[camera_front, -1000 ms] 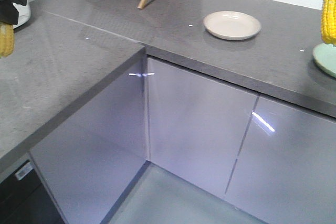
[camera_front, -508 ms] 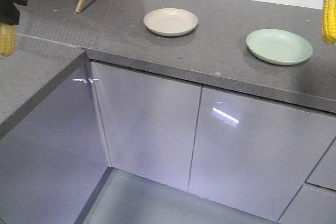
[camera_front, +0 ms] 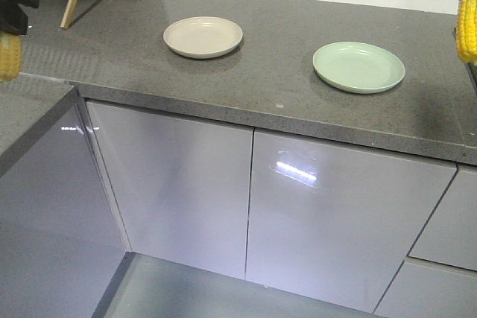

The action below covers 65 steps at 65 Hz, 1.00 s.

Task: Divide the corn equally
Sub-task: 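Drive the base to the other counter holding both cobs raised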

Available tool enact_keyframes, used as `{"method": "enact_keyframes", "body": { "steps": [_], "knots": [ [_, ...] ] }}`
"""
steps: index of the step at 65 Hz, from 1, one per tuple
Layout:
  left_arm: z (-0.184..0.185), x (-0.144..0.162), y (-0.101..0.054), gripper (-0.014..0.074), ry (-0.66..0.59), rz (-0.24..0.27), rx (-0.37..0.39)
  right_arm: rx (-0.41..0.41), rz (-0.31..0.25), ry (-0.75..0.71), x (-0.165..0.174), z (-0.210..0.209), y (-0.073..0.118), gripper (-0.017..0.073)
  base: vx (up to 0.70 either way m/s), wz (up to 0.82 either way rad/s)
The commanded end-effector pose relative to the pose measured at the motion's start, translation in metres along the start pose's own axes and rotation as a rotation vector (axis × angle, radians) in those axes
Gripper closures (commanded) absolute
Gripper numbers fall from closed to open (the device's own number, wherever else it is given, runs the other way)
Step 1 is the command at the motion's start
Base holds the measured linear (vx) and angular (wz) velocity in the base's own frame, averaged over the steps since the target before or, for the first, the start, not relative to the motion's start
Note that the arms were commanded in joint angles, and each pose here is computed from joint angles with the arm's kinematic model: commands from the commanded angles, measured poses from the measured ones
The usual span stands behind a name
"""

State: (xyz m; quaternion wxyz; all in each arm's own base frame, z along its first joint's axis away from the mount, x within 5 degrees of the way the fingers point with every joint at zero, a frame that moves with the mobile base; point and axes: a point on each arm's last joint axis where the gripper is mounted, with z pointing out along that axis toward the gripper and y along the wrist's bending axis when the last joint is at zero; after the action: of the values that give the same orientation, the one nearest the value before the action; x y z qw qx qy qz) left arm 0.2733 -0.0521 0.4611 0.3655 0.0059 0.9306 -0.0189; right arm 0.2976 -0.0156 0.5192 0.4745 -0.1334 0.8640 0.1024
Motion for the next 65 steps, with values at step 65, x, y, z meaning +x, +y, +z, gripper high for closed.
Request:
{"method": "enact_keyframes", "body": {
  "steps": [65],
  "knots": [
    [-0.0217, -0.0074, 0.0019, 0.0587, -0.113, -0.007, 0.014, -0.008, -0.019, -0.054, -0.0057, -0.0222, 0.0106, 0.0405, 0.11, 0.0]
  ]
}}
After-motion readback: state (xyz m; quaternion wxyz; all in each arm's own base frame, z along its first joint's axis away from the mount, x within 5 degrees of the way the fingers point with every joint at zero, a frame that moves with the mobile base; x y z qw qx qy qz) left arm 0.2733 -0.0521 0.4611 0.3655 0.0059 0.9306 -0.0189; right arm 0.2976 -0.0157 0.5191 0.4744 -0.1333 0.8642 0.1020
